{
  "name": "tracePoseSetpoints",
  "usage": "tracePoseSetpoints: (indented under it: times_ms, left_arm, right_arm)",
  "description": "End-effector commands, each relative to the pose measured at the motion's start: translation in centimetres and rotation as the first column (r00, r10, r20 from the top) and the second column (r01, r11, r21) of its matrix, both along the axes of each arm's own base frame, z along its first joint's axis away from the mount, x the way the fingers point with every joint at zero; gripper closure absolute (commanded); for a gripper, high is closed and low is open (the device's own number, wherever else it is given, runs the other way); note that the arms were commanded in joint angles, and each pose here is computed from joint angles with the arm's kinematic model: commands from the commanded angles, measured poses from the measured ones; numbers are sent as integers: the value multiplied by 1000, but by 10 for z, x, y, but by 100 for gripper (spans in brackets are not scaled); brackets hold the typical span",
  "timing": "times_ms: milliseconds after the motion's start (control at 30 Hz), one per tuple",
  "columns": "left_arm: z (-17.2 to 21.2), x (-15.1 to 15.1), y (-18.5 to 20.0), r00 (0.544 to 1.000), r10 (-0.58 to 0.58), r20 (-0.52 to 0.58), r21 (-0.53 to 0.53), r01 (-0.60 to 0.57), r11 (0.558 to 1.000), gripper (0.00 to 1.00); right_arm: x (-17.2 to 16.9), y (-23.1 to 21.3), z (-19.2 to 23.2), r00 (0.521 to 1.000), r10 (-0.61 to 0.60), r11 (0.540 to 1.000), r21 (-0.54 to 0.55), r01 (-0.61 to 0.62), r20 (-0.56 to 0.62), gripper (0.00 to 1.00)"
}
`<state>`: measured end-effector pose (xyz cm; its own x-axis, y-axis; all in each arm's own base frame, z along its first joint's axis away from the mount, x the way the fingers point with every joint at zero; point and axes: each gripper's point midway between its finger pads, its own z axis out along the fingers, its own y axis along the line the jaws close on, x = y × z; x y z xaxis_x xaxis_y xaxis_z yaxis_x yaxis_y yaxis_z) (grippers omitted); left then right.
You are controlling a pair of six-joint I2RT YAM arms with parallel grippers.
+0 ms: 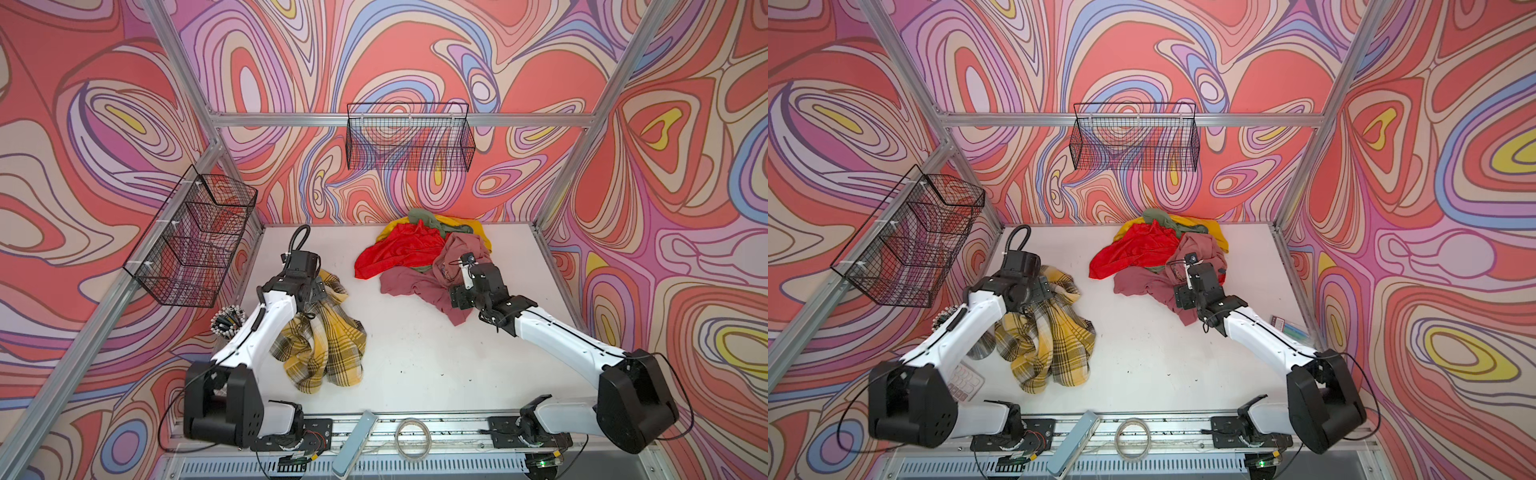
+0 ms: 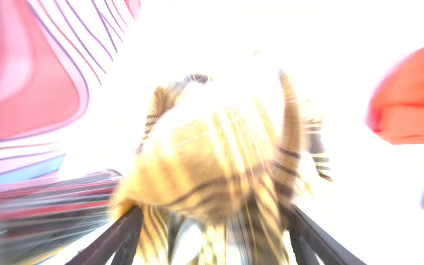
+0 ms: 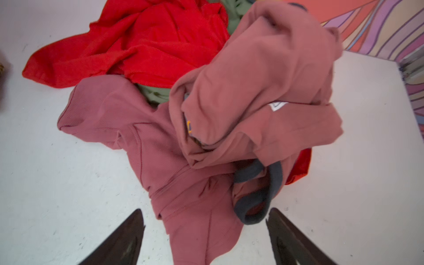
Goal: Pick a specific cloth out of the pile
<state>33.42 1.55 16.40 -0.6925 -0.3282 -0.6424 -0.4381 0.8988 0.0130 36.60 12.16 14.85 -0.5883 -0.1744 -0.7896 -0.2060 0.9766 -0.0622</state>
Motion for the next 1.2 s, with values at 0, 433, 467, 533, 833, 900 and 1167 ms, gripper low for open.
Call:
tracePoseSetpoints:
  times_ms: [0,433,467,533,833,900,1167]
  left_arm:
    - [22,-11,-12,990,-96,106,28,93,995,0]
    - [28,-57,-10,917,-229,327,253,149,956,0]
    - [29,-56,-8,909,-223,352,259,135,956,0]
    - [19,-55,-5,900,-217,378,283,111,953,0]
    - [6,-48,-1,801,-288,525,411,58,910,0]
    - [-2,-44,1,801,-289,524,414,56,908,0]
    - [-29,2,9,803,-281,525,335,109,936,0]
  right_arm:
    - [11,-18,22,986,-40,999,11,39,163,11]
    - [9,-85,-18,919,-204,979,70,192,336,10]
    - [9,-88,-22,916,-214,977,79,200,340,10]
    - [11,-90,-25,908,-222,975,87,204,356,11]
    - [35,-92,-23,886,-186,982,69,173,425,11]
    - [39,-98,-26,884,-195,981,70,182,425,11]
    - [48,-115,-52,883,-233,972,123,199,407,11]
